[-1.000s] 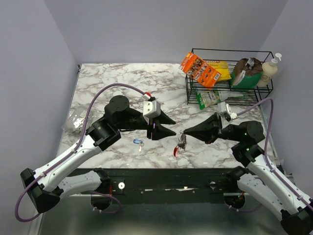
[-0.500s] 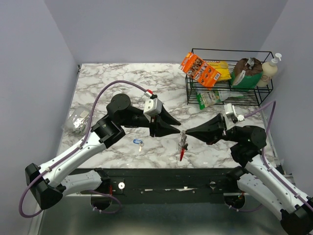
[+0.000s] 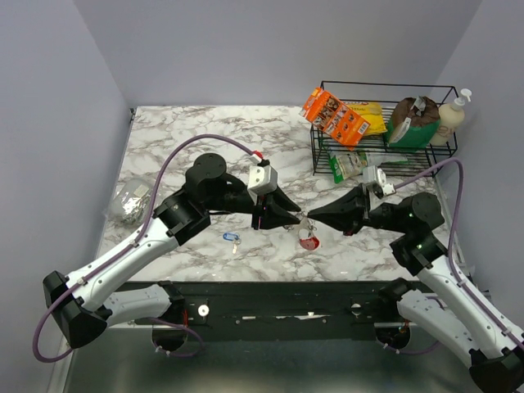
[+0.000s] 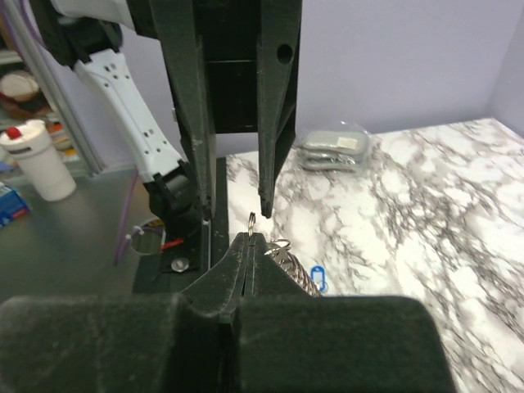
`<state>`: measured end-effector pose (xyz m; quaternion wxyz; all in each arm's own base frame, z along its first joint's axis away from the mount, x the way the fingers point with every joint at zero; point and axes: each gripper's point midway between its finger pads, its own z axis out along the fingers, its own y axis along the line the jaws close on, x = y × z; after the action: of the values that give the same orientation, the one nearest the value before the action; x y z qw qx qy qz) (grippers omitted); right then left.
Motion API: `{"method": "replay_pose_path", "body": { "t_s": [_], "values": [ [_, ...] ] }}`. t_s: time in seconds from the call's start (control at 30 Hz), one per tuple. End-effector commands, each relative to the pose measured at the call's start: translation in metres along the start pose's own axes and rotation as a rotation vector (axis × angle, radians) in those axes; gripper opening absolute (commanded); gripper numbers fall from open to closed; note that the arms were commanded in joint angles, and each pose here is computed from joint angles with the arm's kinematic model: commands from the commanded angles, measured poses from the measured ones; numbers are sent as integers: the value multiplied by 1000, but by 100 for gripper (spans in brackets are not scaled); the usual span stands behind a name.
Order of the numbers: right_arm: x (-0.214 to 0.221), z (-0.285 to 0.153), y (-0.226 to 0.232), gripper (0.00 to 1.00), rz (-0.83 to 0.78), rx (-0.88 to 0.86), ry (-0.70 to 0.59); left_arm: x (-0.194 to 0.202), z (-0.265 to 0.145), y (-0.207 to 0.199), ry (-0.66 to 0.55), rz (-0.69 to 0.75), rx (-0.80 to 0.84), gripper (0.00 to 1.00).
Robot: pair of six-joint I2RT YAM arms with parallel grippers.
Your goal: Put the keys on the keyring
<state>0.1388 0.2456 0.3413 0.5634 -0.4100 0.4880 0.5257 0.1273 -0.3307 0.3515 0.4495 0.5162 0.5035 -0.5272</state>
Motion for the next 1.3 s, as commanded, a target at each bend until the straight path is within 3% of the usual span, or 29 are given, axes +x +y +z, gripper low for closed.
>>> {"method": "replay_pose_path", "body": {
  "t_s": [0.0,0.23,0.4,0.87,1.07,1.27],
  "values": [
    [23,-5,-22,0,-62,87,104,16,-2,10,57,-3,-57,41],
    [34,-5,0,0,-285,-124,112,32,-6,7,95,48,-28,42],
    [26,-4,10,0,-349,-195,101,33,-10,5,146,99,-5,43],
    [9,-14,65,0,-365,-644,77,19,-24,-23,141,311,128,44],
    [5,-15,68,0,-358,-681,72,21,-20,-27,132,291,173,45],
    [6,-12,63,0,-372,-633,77,5,-10,-23,-2,206,126,42]
  ]
}}
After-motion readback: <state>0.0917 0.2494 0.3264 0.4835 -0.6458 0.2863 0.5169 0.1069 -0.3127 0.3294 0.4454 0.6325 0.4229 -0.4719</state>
